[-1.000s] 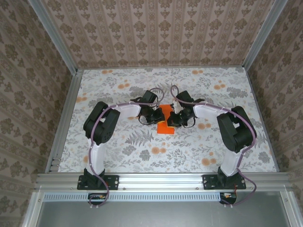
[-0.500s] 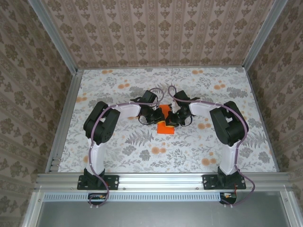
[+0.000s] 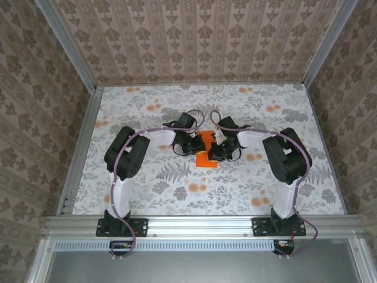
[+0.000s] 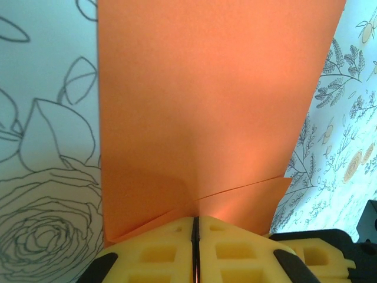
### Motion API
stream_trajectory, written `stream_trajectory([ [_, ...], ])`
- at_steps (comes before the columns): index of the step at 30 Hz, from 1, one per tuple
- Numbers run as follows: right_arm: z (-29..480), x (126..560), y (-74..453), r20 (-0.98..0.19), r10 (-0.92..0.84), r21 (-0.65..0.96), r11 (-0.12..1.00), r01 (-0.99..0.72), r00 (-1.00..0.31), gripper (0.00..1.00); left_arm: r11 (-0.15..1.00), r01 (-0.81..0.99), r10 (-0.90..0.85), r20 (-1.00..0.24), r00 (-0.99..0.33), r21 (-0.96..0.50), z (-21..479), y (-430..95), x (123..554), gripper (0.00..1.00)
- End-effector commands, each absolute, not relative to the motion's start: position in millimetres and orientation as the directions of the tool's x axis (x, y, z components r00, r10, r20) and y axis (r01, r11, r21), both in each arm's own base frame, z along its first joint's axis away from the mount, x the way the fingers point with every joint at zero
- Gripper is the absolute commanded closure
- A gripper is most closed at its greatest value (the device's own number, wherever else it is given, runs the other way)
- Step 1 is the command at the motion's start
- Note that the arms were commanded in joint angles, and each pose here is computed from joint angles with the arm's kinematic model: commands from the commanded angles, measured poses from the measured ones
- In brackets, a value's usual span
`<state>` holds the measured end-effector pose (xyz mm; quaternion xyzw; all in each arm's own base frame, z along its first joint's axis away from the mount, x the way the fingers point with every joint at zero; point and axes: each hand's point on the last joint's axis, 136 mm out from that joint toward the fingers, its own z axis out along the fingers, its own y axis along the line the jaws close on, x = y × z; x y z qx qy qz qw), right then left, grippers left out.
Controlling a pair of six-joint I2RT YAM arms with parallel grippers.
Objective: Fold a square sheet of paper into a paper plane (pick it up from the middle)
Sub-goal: Fold the triangle a second time at the center of the table.
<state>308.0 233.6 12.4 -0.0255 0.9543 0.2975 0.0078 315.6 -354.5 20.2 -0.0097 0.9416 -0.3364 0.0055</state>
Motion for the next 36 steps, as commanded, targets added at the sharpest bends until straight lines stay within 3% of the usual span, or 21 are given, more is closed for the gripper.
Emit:
stream_trajectory([
  [1,-2.4,272.0,208.8,0.075,-0.048,0.494,0.869,-0.005,-0.996,0.96,0.864,-0.11,-0.077,0.086,-0.993,-0.491,-25.5,-321.7,304.2,0.91],
  [14,-9.5,250.6,188.4,0.103,-0.004,0.473,0.88,0.045,-0.995,0.96,0.871,-0.111,-0.079,0.087,-0.993,-0.478,-29.9,-314.9,308.0,0.91],
  [21,-6.7,240.8,189.1,0.11,0.034,0.545,0.834,0.089,-0.993,0.96,0.864,-0.094,-0.07,0.068,-0.995,-0.494,-27.5,-318.1,311.4,0.91],
  [30,47.5,282.0,205.2,-0.074,0.064,0.653,0.757,0.0,-0.995,0.95,0.853,-0.068,-0.063,0.026,-0.998,-0.517,-17.9,-324.9,320.2,0.9],
  [36,40.7,310.7,221.3,-0.079,0.067,0.651,0.759,-0.001,-0.995,0.95,0.86,-0.059,-0.052,0.028,-0.998,-0.507,-13.5,-324.1,320.8,0.9],
])
